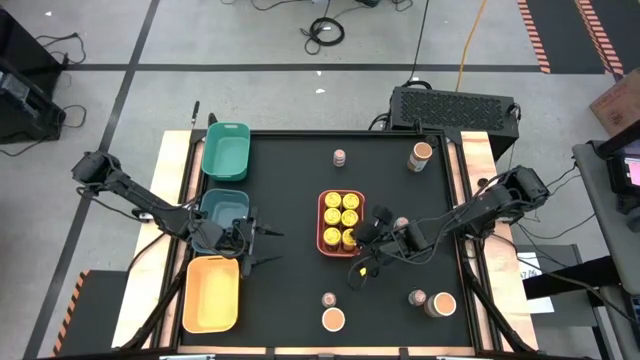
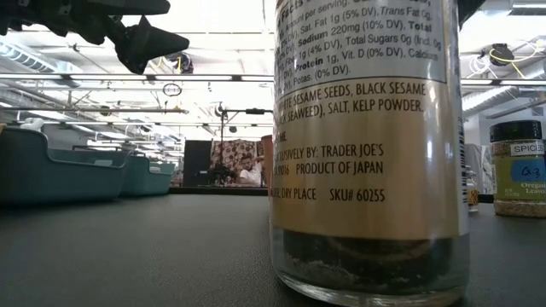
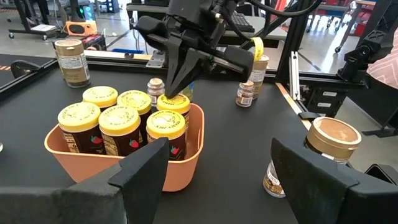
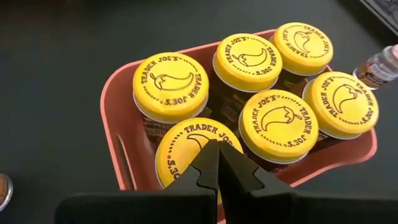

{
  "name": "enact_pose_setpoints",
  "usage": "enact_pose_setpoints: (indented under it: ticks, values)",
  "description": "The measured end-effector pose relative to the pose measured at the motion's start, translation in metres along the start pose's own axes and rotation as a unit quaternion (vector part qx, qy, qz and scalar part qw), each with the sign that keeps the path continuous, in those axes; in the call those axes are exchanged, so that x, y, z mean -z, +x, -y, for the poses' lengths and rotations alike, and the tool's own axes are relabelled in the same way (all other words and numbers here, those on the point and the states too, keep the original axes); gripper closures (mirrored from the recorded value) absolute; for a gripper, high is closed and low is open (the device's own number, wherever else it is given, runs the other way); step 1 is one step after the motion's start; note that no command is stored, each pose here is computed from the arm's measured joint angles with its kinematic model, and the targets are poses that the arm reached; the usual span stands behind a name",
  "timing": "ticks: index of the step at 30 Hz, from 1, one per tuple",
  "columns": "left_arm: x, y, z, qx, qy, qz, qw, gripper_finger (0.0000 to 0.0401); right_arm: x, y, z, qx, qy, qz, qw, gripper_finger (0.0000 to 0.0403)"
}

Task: Sort spices by type
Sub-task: Put the yellow seasoning bottle in the orange bin, then put the brown seasoning bottle in the blue bin

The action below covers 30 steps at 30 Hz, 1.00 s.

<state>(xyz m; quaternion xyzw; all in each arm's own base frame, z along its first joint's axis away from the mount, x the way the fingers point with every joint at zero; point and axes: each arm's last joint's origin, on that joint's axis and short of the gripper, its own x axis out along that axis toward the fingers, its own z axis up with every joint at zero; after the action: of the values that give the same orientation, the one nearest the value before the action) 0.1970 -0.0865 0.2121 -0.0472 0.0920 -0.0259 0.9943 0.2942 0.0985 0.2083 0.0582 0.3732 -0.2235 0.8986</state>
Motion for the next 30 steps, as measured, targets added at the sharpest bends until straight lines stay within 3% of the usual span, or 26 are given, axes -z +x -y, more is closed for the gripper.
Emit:
enact_pose_setpoints:
  ticks: [9, 24, 30]
  values:
    - [0.0, 0.0, 0.0, 0.0, 0.001, -0.001, 1.0, 0.0115, 0.002, 0.008, -0.001, 0.008, -0.004, -0.008, 1.0, 0.0402]
    - [0.001, 0.0, 0.0, 0.0, 0.001, -0.003, 1.0, 0.0115, -0.01, -0.007, 0.002, -0.018, -0.012, 0.028, 0.999, 0.0402]
    - [0.001, 0.0, 0.0, 0.0, 0.001, -0.003, 1.0, 0.0115, -0.028, -0.017, -0.005, -0.044, -0.017, 0.045, 0.998, 0.0403]
